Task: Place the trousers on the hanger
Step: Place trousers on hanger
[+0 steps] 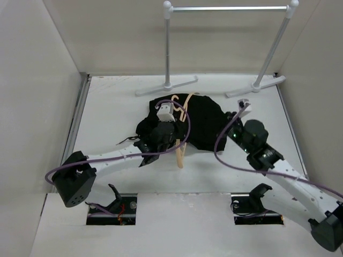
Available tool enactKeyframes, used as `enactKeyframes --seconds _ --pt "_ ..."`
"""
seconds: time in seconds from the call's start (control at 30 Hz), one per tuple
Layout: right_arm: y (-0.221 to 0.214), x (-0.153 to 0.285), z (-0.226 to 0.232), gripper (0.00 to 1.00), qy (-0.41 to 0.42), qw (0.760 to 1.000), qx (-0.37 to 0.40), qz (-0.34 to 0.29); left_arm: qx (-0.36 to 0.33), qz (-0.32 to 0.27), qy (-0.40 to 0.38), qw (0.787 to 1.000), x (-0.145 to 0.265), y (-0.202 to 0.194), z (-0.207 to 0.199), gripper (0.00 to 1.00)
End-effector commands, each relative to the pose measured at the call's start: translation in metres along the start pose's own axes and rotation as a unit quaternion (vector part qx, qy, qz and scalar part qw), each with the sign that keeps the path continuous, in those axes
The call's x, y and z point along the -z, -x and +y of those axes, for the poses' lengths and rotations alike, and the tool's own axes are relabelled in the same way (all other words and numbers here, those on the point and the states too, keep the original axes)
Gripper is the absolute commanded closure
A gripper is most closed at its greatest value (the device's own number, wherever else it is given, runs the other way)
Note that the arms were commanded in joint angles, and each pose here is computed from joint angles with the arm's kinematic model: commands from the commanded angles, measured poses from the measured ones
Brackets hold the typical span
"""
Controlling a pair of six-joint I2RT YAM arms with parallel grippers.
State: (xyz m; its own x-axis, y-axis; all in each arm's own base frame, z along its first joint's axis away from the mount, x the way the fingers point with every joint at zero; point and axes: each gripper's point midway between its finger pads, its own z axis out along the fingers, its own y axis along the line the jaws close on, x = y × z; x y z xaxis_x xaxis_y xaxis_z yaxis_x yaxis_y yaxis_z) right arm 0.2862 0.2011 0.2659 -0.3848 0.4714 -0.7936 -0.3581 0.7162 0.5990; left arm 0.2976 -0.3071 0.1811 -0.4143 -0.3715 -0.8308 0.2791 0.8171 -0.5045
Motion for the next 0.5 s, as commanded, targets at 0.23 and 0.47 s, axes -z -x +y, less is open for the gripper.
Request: enactKeyframes --seconds 0.23,0.47 --pt "-0.047 0.053 0.097 0.36 0.207 0.978 -0.016 0.02 0.012 -0.054 -0.065 0.996 0.023 0.082 -0.077 0.96" --pt "-0.054 0.034 0.112 0.29 0.201 0.979 0.003 0.033 0.011 -0.054 -0.074 0.996 0.036 0.088 -0.098 0.96"
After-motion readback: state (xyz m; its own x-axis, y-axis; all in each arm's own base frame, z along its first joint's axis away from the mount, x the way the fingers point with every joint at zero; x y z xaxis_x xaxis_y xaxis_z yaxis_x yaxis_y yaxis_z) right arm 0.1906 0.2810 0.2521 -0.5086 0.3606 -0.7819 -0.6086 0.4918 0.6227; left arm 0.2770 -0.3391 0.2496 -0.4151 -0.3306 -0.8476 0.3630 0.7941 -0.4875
